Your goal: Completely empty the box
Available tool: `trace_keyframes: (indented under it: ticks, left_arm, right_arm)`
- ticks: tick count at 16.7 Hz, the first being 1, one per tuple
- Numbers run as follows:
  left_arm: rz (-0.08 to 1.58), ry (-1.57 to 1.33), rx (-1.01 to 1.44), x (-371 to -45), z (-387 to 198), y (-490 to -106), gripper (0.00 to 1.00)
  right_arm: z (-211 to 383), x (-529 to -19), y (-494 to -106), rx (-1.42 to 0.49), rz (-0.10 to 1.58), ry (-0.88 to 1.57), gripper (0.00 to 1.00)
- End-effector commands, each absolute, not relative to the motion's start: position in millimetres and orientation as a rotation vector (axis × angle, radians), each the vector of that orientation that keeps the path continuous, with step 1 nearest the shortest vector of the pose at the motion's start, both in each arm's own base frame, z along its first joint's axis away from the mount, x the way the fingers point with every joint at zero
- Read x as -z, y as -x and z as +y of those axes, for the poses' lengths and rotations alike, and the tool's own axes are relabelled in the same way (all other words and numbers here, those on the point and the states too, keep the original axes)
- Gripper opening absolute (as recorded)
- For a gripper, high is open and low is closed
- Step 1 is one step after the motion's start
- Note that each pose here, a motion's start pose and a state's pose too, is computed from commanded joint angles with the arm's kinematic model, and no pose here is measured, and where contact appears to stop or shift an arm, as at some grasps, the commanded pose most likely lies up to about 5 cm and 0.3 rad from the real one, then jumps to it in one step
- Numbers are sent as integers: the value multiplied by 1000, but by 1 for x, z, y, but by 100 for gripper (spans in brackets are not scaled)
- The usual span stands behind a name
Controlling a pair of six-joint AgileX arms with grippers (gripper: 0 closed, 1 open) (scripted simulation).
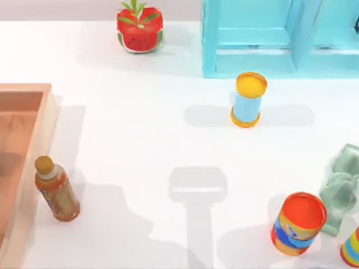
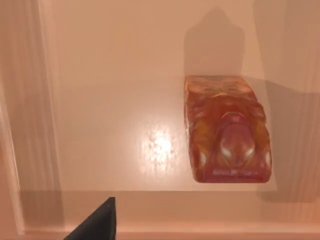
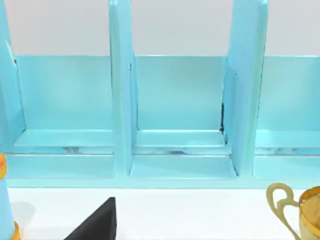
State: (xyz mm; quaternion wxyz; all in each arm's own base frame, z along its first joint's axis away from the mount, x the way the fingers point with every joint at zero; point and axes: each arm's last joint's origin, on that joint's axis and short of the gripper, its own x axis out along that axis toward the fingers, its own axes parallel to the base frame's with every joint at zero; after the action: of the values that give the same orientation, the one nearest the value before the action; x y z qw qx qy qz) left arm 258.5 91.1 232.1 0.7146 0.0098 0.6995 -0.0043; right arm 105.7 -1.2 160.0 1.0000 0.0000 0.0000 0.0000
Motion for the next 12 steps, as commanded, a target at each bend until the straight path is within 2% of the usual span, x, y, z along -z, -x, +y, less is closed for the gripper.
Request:
trace_keyframes:
  ticks: [7, 12]
  left_arm:
    - [1569, -19, 18, -230, 93, -262, 100]
    - [1573, -15, 16, -194, 96, -268, 100]
  right_arm:
    - [-1, -160, -106, 0, 0, 0, 100]
    - [-1, -160, -106, 0, 0, 0, 100]
